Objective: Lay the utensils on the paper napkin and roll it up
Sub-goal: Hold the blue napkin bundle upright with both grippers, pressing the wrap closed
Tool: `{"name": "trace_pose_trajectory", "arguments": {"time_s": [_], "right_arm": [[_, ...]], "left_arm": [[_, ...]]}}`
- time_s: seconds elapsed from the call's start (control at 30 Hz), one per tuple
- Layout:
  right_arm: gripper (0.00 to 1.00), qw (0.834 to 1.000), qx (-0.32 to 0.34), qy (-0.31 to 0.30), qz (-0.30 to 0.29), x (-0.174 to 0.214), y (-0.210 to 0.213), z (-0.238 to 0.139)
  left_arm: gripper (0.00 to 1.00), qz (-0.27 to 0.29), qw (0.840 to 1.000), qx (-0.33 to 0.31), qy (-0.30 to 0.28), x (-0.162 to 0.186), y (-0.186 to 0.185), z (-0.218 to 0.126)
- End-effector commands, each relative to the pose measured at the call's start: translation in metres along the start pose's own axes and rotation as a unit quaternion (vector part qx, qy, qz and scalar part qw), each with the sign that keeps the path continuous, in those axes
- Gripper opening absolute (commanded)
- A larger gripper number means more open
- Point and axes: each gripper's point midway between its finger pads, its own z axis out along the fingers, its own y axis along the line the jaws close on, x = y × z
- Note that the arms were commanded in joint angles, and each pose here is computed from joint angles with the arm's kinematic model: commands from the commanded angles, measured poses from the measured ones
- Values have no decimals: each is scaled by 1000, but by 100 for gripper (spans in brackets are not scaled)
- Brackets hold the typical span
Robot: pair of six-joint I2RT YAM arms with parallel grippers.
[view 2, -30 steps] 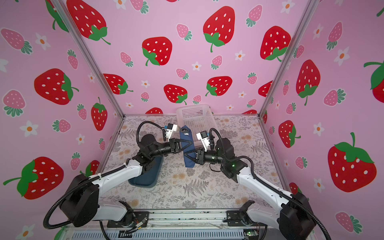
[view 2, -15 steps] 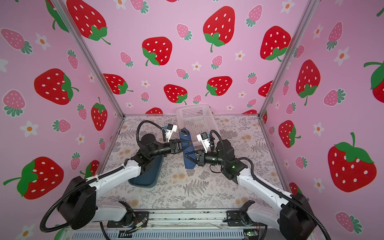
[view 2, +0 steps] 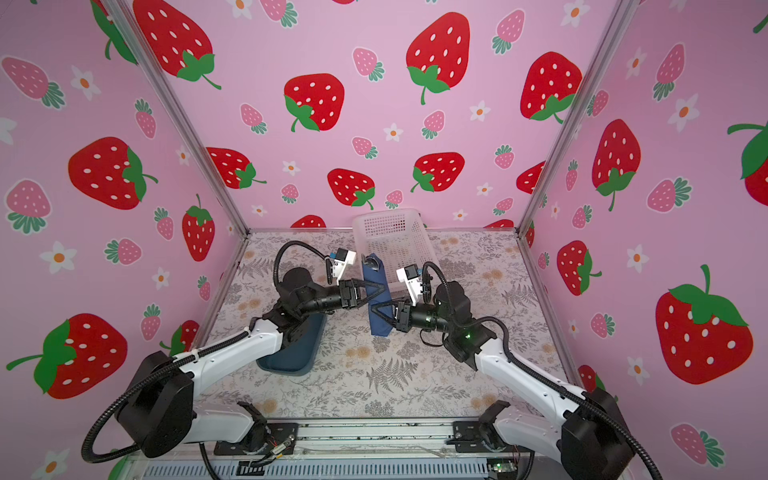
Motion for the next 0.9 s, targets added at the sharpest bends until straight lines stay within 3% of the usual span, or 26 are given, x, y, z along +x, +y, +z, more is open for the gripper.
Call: {"name": "trace_pose_trajectory", "arguments": {"time_s": [0.0,0.33,0.77,0.87], "right_arm": [[18,999,-20,-27,-27,-12,13,-5],[23,999,-12,-30,-19,-8,8,-10],[39,999,-37,-16,1,-1,12,-13],[33,999,-46,-9,3,-1,13,-11]], "left_arm": [[37,13,999,34,4,-3,-15,3],[20,23,999,42,-7,-8,-21,3],[14,42,998,51,-10,-10,-31,0],[14,44,998,52,-8,-9,-31,0]]}}
